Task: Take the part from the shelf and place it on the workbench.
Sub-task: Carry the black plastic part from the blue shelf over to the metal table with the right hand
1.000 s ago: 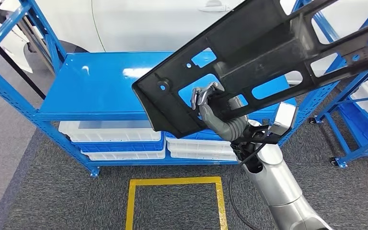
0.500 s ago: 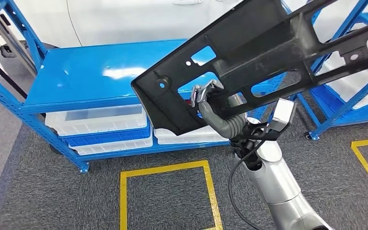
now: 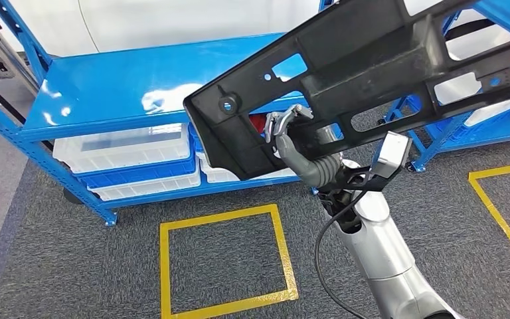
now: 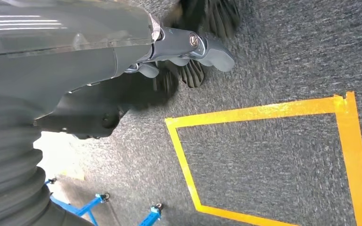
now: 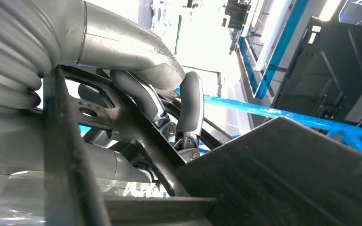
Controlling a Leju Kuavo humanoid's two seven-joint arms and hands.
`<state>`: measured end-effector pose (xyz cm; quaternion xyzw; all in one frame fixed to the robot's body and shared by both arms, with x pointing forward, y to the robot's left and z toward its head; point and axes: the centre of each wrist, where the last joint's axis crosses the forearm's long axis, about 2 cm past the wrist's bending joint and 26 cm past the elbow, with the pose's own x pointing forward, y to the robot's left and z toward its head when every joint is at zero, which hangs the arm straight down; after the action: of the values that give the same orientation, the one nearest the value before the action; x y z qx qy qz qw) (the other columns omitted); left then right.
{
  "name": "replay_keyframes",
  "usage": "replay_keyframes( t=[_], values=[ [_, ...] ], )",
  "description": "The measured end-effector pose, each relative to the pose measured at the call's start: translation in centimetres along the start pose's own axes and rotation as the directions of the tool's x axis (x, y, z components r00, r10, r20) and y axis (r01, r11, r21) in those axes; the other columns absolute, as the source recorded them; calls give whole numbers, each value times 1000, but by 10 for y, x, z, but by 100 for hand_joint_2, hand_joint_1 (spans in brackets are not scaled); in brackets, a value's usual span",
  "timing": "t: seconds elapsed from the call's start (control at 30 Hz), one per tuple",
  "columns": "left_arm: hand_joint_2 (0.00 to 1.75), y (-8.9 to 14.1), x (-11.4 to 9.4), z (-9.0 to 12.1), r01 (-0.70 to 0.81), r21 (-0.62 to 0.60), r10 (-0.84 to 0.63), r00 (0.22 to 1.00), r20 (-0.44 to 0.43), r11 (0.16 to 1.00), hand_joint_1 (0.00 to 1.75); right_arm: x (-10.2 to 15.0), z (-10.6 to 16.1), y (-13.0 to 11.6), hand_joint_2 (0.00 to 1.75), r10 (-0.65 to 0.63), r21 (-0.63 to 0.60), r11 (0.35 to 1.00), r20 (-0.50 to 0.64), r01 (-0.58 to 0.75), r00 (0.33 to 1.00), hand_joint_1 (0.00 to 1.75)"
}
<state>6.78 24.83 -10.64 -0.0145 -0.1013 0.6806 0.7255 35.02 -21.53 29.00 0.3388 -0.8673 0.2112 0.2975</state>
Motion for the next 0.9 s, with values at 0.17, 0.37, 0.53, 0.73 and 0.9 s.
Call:
replay_keyframes(
  t=[0.17, 0.37, 0.53, 0.73, 0.9],
  values=[
    [175, -1, -1, 0, 1, 5, -1, 1000, 18, 1000, 0, 1, 3, -2, 175, 4, -10, 1000, -4, -4, 1000, 175],
    [175, 1, -4, 1, 1, 19, -2, 1000, 31, 1000, 0, 0, 9, -2, 175, -16, -14, 1000, -26, 16, 1000, 175],
    [175, 1, -3, 1, 2, 17, -2, 1000, 31, 1000, 0, 1, 10, -4, 175, -21, -19, 1000, -23, 20, 1000, 175],
    [175, 1, -4, 1, 2, 19, -3, 1000, 30, 1000, 0, 2, 11, -4, 175, -20, -19, 1000, -21, 20, 1000, 175],
    [175, 5, -4, 1, 4, 26, -5, 1000, 28, 1000, 0, 1, 16, -2, 175, -41, -32, 999, -29, 40, 999, 175]
  ],
)
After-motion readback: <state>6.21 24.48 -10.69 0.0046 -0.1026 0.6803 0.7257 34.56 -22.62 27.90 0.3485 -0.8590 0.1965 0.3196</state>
